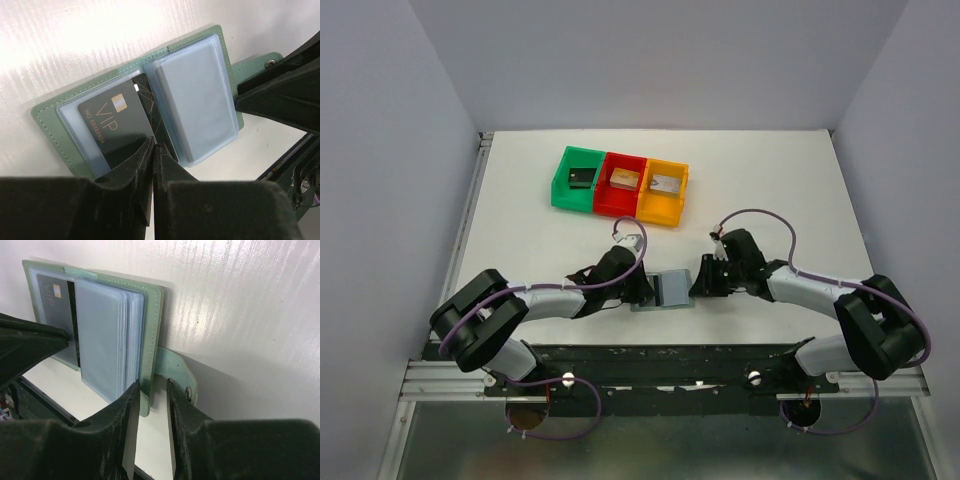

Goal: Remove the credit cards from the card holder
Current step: Open the card holder at the center of the board, then remove the credit card from the card holder.

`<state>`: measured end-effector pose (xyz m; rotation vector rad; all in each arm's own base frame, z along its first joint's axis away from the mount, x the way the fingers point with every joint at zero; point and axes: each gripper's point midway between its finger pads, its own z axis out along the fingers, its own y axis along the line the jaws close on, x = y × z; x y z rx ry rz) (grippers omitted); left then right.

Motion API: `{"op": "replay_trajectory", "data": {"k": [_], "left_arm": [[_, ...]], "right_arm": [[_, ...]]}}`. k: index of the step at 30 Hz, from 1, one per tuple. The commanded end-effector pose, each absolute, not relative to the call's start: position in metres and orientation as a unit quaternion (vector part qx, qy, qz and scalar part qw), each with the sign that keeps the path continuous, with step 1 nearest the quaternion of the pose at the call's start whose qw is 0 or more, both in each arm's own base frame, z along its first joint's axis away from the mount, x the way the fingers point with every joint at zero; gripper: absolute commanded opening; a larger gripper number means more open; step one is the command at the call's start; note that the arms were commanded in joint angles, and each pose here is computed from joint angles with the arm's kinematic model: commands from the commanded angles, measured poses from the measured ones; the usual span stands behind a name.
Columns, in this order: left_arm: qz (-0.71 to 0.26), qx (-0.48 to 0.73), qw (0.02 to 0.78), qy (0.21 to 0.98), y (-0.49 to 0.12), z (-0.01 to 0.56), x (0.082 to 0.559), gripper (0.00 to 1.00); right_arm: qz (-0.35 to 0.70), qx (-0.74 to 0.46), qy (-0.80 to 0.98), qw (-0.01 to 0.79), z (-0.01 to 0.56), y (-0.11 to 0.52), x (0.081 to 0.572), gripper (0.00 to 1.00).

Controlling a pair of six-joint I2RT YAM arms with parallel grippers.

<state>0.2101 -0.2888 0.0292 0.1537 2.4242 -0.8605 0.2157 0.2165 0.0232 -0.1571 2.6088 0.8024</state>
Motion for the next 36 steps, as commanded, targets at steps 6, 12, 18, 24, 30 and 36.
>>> {"op": "replay_trajectory", "data": {"k": [6, 12, 18, 24, 30, 36], "left_arm": [[-0.301, 0.074, 0.283, 0.907, -0.282, 0.026, 0.212, 0.21], [-0.303, 0.087, 0.296, 0.902, -0.284, 0.039, 0.216, 0.27], [-0.302, 0.095, 0.315, 0.895, -0.286, 0.061, 0.222, 0.4], [-0.311, 0.087, 0.343, 0.882, -0.283, 0.092, 0.226, 0.49], [-0.297, 0.067, 0.369, 0.878, -0.271, 0.101, 0.231, 0.52], [-0.276, 0.05, 0.356, 0.891, -0.261, 0.075, 0.228, 0.37]], "right_arm": [[0.297, -0.035, 0.925, 0.232, 0.036, 0.207, 0.212, 0.35], [0.292, -0.062, 0.912, 0.281, 0.07, 0.199, 0.214, 0.36], [0.291, -0.105, 0.896, 0.318, 0.104, 0.198, 0.218, 0.4], [0.25, -0.164, 0.883, 0.361, 0.133, 0.207, 0.222, 0.43], [0.164, -0.157, 0.889, 0.399, 0.141, 0.211, 0.241, 0.51], [0.296, -0.155, 0.89, 0.311, 0.127, 0.269, 0.225, 0.54]]}}
